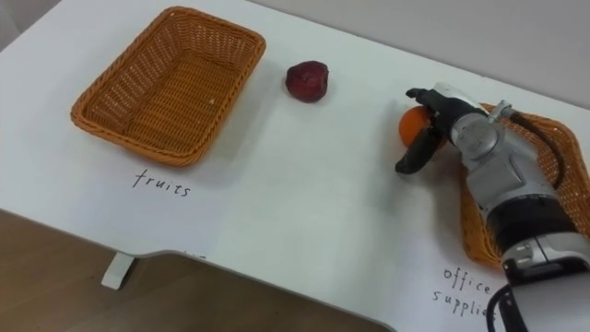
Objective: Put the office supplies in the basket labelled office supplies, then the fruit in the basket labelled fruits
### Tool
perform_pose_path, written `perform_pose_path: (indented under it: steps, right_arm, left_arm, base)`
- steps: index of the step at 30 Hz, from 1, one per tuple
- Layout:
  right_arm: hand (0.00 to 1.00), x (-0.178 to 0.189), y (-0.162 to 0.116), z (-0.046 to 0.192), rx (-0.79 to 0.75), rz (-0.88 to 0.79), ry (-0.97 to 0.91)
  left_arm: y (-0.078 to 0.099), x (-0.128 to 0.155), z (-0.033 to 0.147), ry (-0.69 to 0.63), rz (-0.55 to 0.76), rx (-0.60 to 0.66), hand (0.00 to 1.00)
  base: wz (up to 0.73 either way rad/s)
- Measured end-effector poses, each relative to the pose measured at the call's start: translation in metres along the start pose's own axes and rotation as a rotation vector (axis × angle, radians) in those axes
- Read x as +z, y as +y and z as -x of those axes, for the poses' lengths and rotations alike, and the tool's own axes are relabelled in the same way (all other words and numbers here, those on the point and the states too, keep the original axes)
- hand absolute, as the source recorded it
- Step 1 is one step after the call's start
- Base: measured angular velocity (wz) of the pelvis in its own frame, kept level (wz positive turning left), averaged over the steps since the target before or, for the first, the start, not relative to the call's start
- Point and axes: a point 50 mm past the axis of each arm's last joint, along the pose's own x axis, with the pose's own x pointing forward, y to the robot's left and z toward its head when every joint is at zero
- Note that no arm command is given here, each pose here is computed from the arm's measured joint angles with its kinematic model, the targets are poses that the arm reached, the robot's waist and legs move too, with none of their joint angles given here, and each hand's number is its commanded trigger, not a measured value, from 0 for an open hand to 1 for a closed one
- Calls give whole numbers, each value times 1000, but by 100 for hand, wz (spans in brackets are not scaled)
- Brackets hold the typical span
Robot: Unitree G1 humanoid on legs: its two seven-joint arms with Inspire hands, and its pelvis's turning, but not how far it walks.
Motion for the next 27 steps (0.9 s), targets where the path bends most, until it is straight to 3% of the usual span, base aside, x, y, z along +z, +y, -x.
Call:
perform_pose_path:
  steps: [22,23,27]
  right_arm:
    - [0,5,3,-1,47,152,53]
    - [100,5,3,-1,47,152,53]
    - [100,6,3,-1,45,154,49]
  left_arm:
    - [-2,-1,0,1,6,-38,0]
    - [-2,-1,0,2,6,-38,0]
    - [-2,-1,0,4,7,-38,0]
  base:
    - [-1]
    - [0]
    - [0]
